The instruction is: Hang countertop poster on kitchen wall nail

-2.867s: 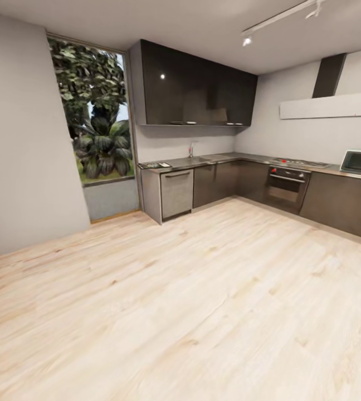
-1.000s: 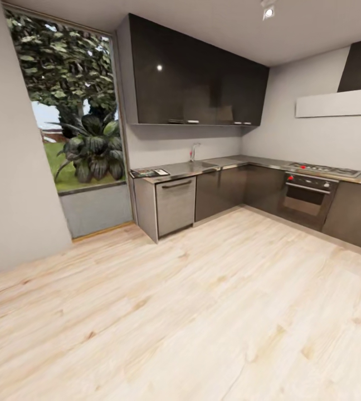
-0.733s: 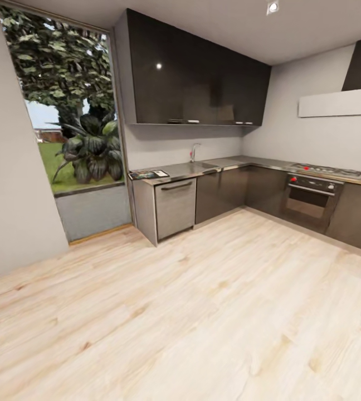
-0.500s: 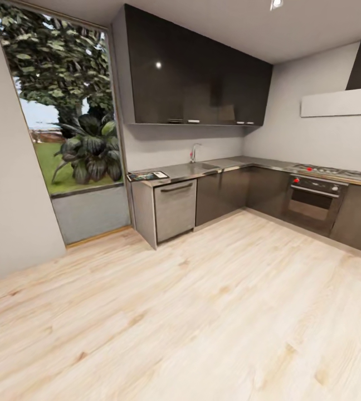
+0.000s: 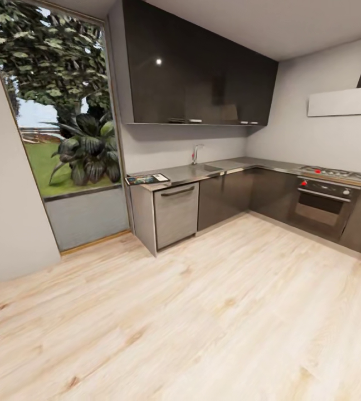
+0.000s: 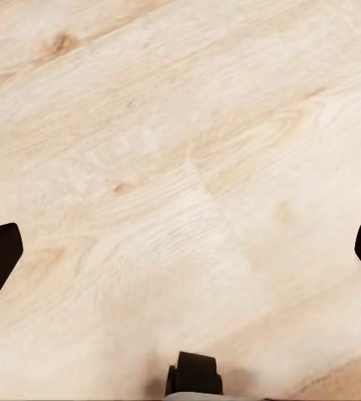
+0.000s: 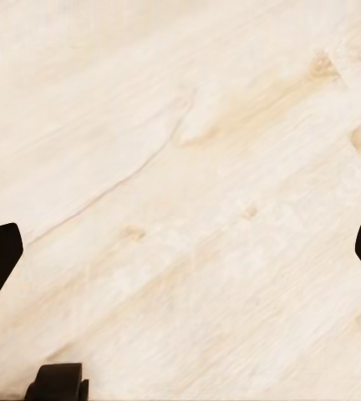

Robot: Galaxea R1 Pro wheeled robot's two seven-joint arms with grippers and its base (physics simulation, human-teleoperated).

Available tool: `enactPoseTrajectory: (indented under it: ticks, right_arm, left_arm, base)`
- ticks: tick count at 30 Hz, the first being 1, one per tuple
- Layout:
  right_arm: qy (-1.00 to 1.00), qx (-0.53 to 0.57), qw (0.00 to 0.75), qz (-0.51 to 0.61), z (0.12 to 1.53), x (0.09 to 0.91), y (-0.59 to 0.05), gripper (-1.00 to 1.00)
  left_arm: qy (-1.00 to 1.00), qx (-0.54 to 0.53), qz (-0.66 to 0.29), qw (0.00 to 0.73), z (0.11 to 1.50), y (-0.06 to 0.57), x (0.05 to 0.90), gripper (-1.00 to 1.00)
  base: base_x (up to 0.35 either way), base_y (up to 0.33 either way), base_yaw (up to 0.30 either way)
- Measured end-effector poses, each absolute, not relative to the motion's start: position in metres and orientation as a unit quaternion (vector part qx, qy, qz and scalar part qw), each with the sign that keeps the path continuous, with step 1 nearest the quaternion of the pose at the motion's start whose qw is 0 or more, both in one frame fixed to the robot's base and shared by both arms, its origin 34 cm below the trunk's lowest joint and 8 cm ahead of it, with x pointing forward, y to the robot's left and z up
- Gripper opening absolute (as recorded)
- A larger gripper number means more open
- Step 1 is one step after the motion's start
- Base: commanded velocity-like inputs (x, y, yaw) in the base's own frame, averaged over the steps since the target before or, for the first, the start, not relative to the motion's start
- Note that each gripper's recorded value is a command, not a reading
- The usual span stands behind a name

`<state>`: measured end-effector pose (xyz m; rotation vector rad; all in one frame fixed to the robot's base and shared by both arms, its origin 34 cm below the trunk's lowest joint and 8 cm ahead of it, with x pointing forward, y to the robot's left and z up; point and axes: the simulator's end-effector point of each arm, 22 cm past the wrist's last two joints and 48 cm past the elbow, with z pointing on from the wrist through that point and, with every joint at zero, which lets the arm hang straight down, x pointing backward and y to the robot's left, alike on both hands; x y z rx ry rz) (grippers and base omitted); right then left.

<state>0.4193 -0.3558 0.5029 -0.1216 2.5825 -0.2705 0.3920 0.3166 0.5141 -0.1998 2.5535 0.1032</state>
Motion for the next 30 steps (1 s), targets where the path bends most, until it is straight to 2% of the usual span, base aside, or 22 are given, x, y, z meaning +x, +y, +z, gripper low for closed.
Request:
enactPoseTrajectory:
  ticks: [30]
  right_arm:
    - [0.957, -0.046, 0.268, -0.1, 0.5029, 0.4193, -0.3556, 1.0]
  left_arm:
    - [0.955, -0.075, 0.039, 0.285, 0.5141, 0.3171, 0.392, 1.0]
  base:
    - [0.342, 0.112, 0.0]
